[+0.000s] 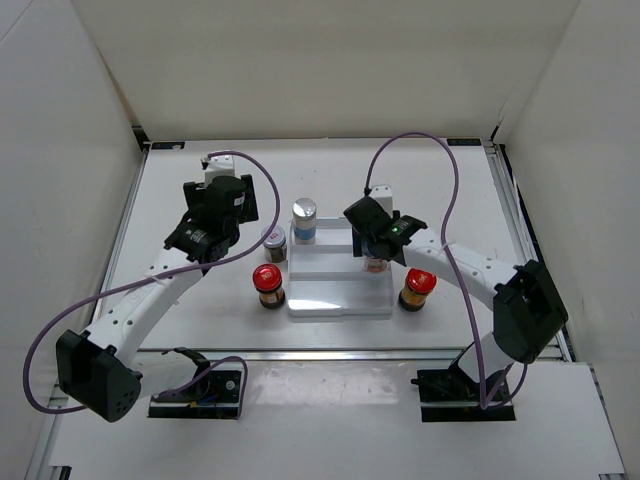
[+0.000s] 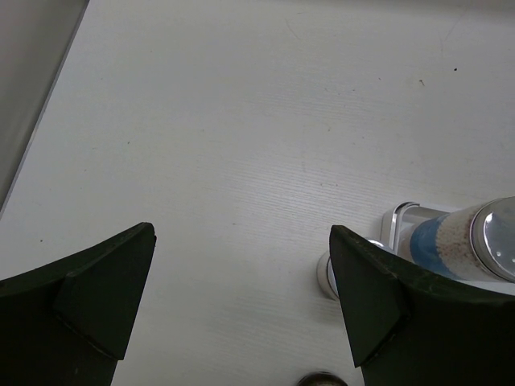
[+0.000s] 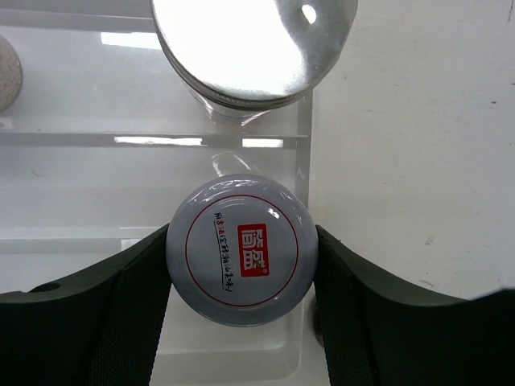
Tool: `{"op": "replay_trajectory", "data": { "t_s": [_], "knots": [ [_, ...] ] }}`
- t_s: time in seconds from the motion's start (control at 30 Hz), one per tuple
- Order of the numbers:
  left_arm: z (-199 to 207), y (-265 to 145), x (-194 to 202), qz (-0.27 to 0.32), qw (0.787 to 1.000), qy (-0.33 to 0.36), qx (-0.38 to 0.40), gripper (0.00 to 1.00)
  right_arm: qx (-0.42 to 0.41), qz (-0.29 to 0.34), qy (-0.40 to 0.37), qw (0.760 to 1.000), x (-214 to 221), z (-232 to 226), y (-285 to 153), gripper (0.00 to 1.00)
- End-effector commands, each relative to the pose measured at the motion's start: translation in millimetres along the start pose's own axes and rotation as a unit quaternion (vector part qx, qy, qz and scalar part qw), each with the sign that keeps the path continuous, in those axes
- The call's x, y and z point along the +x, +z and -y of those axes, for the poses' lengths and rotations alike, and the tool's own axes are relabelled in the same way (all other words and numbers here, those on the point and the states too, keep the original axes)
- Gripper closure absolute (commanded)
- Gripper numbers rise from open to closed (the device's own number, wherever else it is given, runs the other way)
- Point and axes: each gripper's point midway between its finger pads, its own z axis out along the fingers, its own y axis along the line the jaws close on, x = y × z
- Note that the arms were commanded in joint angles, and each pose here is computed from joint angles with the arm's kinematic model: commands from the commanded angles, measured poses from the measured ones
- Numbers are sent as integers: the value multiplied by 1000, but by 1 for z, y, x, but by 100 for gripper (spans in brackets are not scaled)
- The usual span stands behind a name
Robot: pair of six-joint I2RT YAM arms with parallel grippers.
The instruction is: Organize the condiment bottles
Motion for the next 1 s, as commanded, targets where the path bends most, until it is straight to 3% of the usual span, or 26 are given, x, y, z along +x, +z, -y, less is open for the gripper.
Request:
{"op": "replay_trajectory", "data": {
  "t_s": [0.0,0.33,0.77,0.8,0.9,0.93,0.97],
  "knots": [
    [-4,-6,-4,8,1000,-2,4,0,0,46,38,998,-27,-8,-2,89],
    [1,-2,1,-1,1000,4,11,0,2,78,39,996,-46,-6,-9,90],
    [7,4,10,-15,1000,8,17,0,26,-5,53,998,34,8,20,81],
    [7,4,10,-15,1000,8,17,0,23,-7,53,998,35,7,19,77],
    [7,4,10,-15,1000,8,17,0,22,-14,64,998,42,10,16,26],
    [13,5,13,-20,999,13,25,0,15,-10,66,998,41,9,9,4],
    [13,5,13,-20,999,13,25,0,20,-6,67,998,39,9,3,0]
  ]
}}
